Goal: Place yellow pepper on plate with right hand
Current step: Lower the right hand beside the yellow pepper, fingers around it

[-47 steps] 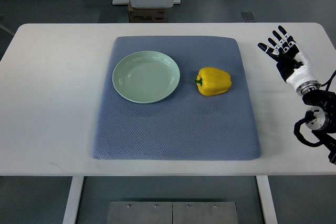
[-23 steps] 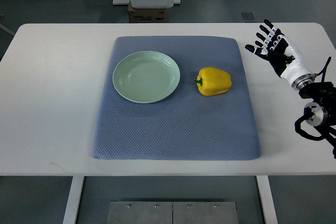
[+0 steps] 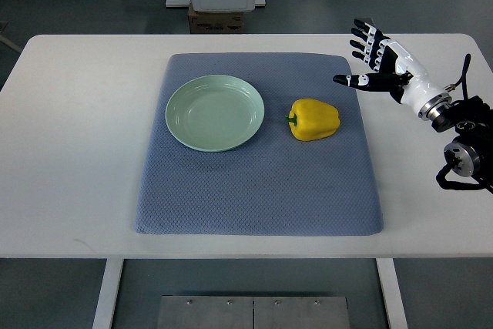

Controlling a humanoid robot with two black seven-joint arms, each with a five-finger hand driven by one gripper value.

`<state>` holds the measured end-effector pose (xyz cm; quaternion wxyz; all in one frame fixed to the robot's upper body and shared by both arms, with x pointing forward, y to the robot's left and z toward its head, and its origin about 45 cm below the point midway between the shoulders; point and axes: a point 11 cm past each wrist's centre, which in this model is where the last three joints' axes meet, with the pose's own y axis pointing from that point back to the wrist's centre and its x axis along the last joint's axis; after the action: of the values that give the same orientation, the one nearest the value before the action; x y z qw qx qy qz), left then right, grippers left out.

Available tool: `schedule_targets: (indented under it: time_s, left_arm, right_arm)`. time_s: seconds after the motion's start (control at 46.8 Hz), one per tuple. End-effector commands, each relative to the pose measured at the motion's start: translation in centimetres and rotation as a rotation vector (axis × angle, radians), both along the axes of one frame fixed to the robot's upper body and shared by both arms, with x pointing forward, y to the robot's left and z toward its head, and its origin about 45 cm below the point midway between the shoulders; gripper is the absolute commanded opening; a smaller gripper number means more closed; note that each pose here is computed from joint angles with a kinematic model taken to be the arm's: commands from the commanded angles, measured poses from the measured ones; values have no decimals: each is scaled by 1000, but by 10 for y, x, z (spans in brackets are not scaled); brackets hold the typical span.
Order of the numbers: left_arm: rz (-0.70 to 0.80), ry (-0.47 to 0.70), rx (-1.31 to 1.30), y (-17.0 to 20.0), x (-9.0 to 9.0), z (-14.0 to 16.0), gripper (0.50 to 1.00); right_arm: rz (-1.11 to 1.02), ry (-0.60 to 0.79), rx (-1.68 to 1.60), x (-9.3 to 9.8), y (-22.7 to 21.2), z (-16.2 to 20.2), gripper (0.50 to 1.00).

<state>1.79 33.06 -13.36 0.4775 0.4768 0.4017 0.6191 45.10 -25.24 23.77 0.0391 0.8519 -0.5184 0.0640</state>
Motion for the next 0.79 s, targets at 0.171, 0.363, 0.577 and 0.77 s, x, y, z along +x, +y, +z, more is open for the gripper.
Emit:
schedule_targets:
  time_s: [0.171,0.363,0.577,0.77]
  left_arm:
    - [0,0,0,0,0,0,1000]
    - [0,0,0,0,0,0,1000]
    - [0,0,0,0,0,0,1000]
    - [0,0,0,0,0,0,1000]
  right_arm:
    - [102,-81,-326,-4,-7,14,1000]
    - [179,-131,-558,-7,1,16,998]
    - [287,-137,-644,-20,25,21,998]
    - [299,-112,-682,-23,44,3,966]
